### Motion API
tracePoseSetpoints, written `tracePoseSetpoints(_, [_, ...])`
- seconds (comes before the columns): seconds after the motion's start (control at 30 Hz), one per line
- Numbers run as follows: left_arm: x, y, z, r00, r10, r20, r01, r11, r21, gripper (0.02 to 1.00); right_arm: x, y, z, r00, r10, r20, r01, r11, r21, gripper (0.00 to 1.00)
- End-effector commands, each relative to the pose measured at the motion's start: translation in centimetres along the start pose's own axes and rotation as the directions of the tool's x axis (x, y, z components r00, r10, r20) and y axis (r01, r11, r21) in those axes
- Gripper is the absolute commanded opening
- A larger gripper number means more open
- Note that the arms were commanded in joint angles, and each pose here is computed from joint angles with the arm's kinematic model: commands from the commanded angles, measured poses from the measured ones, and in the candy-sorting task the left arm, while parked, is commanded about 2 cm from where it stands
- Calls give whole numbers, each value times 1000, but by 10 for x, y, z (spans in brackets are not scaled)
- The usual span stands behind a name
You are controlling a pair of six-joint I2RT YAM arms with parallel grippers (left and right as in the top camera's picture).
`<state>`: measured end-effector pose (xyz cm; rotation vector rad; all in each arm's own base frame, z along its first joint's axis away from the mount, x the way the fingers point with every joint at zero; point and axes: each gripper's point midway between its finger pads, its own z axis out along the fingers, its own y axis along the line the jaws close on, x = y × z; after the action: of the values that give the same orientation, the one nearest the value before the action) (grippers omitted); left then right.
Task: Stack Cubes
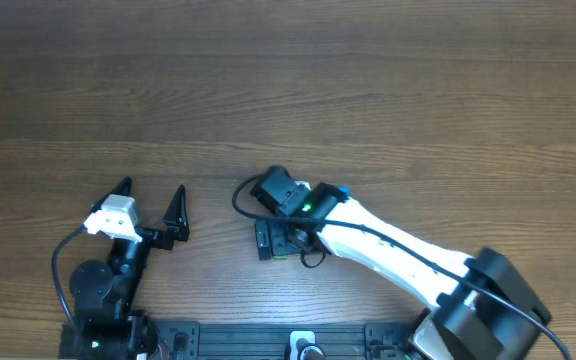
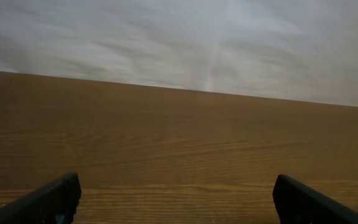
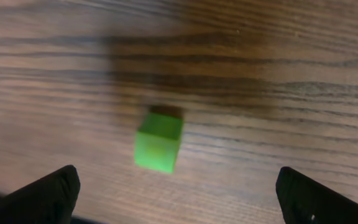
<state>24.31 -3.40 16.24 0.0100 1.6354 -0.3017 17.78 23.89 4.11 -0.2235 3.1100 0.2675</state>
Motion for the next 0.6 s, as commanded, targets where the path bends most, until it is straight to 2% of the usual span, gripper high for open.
tracePoseSetpoints(0.03, [1, 0, 0, 1000, 18, 3, -18, 1000, -1, 998, -3, -1, 12, 1000, 20, 10, -21, 998, 63, 993])
tracePoseSetpoints(0.4, [0, 0, 0, 1000, 18, 4, -18, 1000, -1, 996, -1, 10, 18, 1000, -6, 21, 5, 999, 52, 993])
tracePoseSetpoints(0.6, [0, 0, 0, 1000, 18, 4, -18, 1000, -1, 998, 1, 9, 18, 1000, 11, 16, -11, 998, 59, 991])
